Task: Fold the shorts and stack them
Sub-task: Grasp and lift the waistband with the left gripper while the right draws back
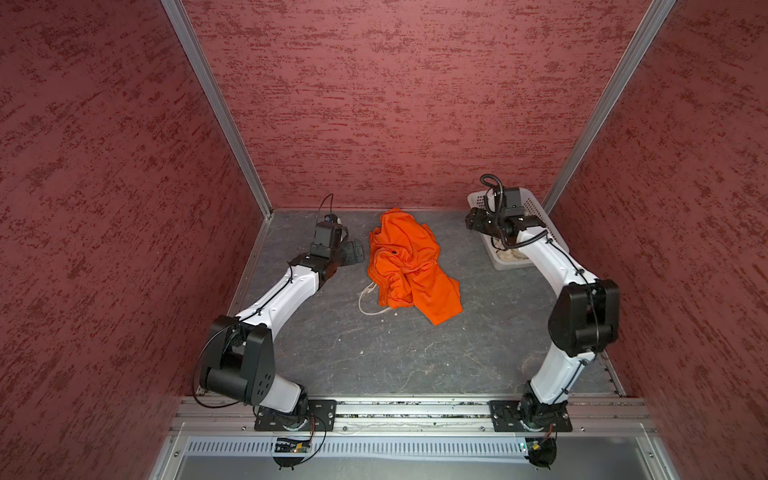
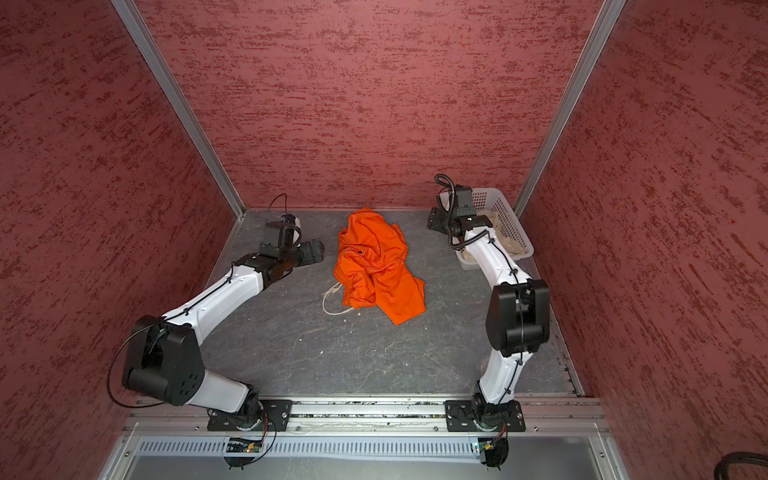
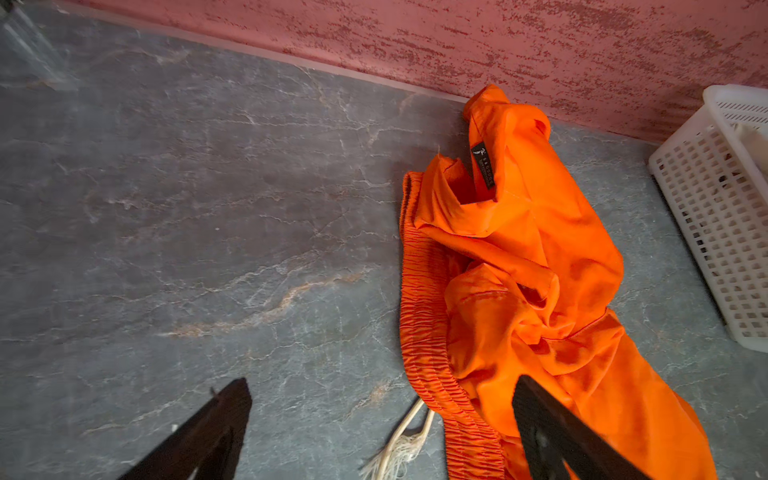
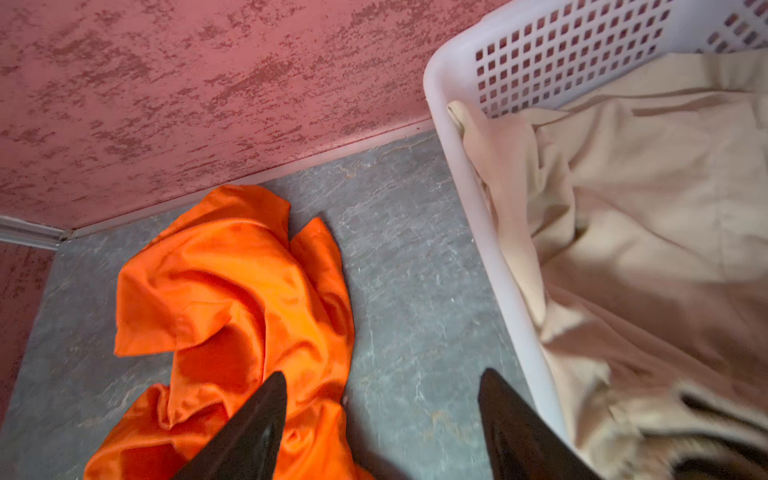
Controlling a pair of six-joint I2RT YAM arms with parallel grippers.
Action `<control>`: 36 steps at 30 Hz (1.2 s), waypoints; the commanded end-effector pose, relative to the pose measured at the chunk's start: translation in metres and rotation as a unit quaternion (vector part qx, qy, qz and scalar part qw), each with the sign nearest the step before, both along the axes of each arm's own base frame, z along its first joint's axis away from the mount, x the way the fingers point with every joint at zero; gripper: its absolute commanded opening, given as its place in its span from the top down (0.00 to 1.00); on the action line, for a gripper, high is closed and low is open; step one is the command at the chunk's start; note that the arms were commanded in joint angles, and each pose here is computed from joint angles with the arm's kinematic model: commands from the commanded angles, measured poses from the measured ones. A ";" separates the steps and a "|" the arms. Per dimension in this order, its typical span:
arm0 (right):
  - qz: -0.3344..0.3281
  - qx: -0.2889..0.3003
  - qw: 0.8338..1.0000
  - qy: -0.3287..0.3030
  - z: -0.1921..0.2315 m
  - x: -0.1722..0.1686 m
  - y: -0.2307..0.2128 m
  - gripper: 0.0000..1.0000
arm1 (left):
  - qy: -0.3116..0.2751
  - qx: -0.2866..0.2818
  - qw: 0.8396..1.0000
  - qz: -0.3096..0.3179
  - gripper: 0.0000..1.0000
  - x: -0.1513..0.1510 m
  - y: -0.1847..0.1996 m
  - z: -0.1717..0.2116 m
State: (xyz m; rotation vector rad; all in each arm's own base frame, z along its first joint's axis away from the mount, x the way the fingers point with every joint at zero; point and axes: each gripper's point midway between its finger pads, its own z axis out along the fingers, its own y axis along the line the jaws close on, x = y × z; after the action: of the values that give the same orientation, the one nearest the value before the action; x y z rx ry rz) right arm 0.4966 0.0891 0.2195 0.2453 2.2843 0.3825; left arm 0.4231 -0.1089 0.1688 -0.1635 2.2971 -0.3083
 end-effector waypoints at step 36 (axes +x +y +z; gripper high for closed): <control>0.181 0.132 0.974 0.004 -0.069 -0.116 0.188 0.22 | -0.005 -0.096 0.986 -0.134 0.98 0.038 -0.072 -0.022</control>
State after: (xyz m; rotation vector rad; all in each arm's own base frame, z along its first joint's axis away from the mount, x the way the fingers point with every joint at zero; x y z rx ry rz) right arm 0.3700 0.2692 0.1134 -0.0788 2.3973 0.7398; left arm 0.4561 -0.1943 0.1000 -0.0192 2.3637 -0.7742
